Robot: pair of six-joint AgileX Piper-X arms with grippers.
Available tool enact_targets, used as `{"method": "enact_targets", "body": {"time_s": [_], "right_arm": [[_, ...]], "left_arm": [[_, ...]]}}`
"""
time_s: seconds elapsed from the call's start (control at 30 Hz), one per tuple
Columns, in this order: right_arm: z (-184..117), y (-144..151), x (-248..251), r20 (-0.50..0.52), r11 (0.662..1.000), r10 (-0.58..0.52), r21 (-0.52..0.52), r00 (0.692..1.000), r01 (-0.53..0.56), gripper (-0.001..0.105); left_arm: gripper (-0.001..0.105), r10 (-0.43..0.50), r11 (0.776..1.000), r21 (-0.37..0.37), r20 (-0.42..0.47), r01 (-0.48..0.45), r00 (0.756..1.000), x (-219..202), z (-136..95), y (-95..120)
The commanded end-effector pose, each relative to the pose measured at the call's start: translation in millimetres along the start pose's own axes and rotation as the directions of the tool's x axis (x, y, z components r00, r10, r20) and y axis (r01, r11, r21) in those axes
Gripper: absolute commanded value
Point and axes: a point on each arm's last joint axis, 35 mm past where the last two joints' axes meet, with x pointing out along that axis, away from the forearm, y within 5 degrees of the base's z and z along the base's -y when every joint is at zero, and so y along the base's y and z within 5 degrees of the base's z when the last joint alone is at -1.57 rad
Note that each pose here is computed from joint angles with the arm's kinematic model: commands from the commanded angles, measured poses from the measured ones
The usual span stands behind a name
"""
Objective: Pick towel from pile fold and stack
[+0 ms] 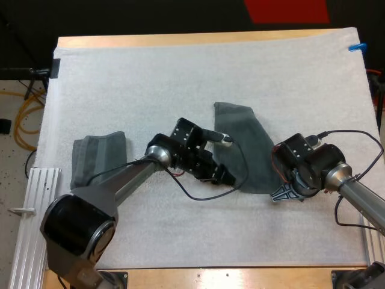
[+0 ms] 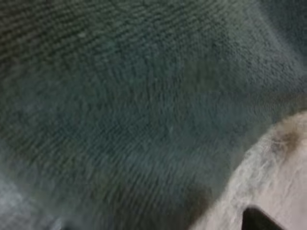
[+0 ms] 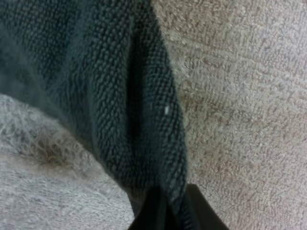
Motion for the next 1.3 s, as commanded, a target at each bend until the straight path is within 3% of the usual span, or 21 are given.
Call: {"method": "enact_targets", "body": {"time_s": [0.0, 0.17, 0.27, 0.3, 0.33, 0.5, 0.63, 0.7, 0.8, 0.93, 1.03, 1.17, 1.27], "right_arm": [[0, -1, -2, 0.008, 1.000, -0.001, 0.008, 1.000, 0.001, 0.000], [-1, -1, -2, 0.002, 1.000, 0.000, 0.007, 1.000, 0.000, 0.000], [-1, -1, -2, 0.002, 1.000, 0.000, 0.007, 1.000, 0.000, 0.000], [-1, -1, -2, 0.003, 1.000, 0.000, 0.007, 1.000, 0.000, 0.000], [0, -1, -2, 0.007, 1.000, -0.001, 0.008, 1.000, 0.001, 0.000], [0, -2, -4, 0.019, 1.000, -0.025, 0.011, 1.000, 0.025, 0.000], [1, -9, -21, 0.102, 0.990, -0.138, 0.036, 0.985, 0.135, 0.000], [2, -14, -37, 0.166, 0.982, -0.186, 0.054, 0.968, 0.179, 0.000], [2, -23, -73, 0.295, 0.966, -0.259, 0.080, 0.920, 0.246, 0.000], [-2, -33, -128, 0.468, 0.948, -0.313, 0.097, 0.827, 0.304, 0.000], [-5, -33, -163, 0.571, 0.943, -0.306, 0.073, 0.762, 0.324, 0.000], [-6, -23, -198, 0.660, 0.939, -0.276, 0.027, 0.699, 0.344, 0.000], [-9, -10, -213, 0.686, 0.938, -0.233, -0.029, 0.689, 0.346, 0.000]], "left_arm": [[0.056, -0.033, 0.999, 0.017, 0.007, 0.033, 0.999, 3, 2, -5], [0.045, -0.042, 0.998, 0.039, 0.001, 0.042, 0.999, 8, 1, -9], [0.018, -0.042, 0.998, 0.039, 0.000, 0.042, 0.999, 8, 1, -10], [0.005, -0.042, 0.999, 0.034, 0.000, 0.042, 0.999, 8, 1, -10], [0.000, -0.042, 0.999, 0.025, 0.000, 0.042, 0.999, 8, 1, -10], [0.000, -0.075, 0.996, 0.042, 0.013, 0.074, 0.997, -2, 2, -20], [0.000, -0.121, 0.985, 0.132, 0.103, 0.107, 0.987, -41, 5, -53], [0.000, -0.143, 0.978, 0.174, 0.164, 0.114, 0.976, -67, 4, -70], [0.000, -0.176, 0.970, 0.215, 0.289, 0.116, 0.941, -119, 2, -94], [0.000, -0.210, 0.967, 0.229, 0.454, 0.115, 0.866, -187, -5, -110], [0.000, -0.264, 0.956, 0.251, 0.511, 0.152, 0.818, -224, -15, -121], [0.000, -0.345, 0.932, 0.281, 0.495, 0.229, 0.797, -244, -32, -139], [0.000, -0.345, 0.932, 0.281, 0.493, 0.229, 0.799, -252, -49, -149]]}}
